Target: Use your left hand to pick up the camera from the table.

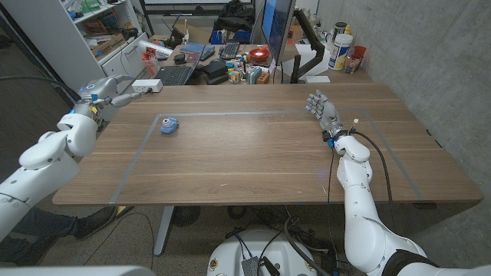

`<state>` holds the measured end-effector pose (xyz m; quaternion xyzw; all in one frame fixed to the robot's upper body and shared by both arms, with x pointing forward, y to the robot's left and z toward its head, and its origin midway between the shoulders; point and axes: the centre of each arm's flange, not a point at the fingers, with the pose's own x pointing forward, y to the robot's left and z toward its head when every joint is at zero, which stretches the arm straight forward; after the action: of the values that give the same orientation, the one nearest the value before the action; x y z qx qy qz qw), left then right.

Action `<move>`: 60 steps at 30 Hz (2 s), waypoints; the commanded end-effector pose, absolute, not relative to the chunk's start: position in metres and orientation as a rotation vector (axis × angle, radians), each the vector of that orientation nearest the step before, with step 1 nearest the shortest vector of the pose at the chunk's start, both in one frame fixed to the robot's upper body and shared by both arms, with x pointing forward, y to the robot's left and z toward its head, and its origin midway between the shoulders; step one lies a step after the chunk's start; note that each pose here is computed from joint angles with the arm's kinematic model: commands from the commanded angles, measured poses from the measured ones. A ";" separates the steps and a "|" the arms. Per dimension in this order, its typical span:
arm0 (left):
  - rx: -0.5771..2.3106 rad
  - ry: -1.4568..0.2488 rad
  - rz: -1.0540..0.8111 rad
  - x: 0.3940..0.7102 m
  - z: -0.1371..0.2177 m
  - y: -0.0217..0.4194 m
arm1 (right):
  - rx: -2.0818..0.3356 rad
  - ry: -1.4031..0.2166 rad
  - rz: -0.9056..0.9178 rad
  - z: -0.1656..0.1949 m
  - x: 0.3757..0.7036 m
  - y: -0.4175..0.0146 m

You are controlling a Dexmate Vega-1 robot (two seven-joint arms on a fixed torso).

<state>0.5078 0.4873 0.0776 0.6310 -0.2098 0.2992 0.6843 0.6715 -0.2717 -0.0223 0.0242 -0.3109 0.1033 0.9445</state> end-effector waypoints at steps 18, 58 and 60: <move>1.491 -0.391 0.679 0.527 0.071 0.488 | 0.033 -0.620 0.205 -0.020 0.669 -0.275; 1.548 -0.320 0.669 0.555 0.075 0.494 | 0.042 -0.620 0.198 -0.022 0.672 -0.270; 1.551 -0.315 0.669 0.556 0.075 0.493 | 0.042 -0.621 0.198 -0.022 0.672 -0.270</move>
<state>0.5505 0.4955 0.0741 0.6711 -0.1482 0.2941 0.6642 0.6725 -0.2702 -0.0223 0.0186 -0.3008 0.0980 0.9484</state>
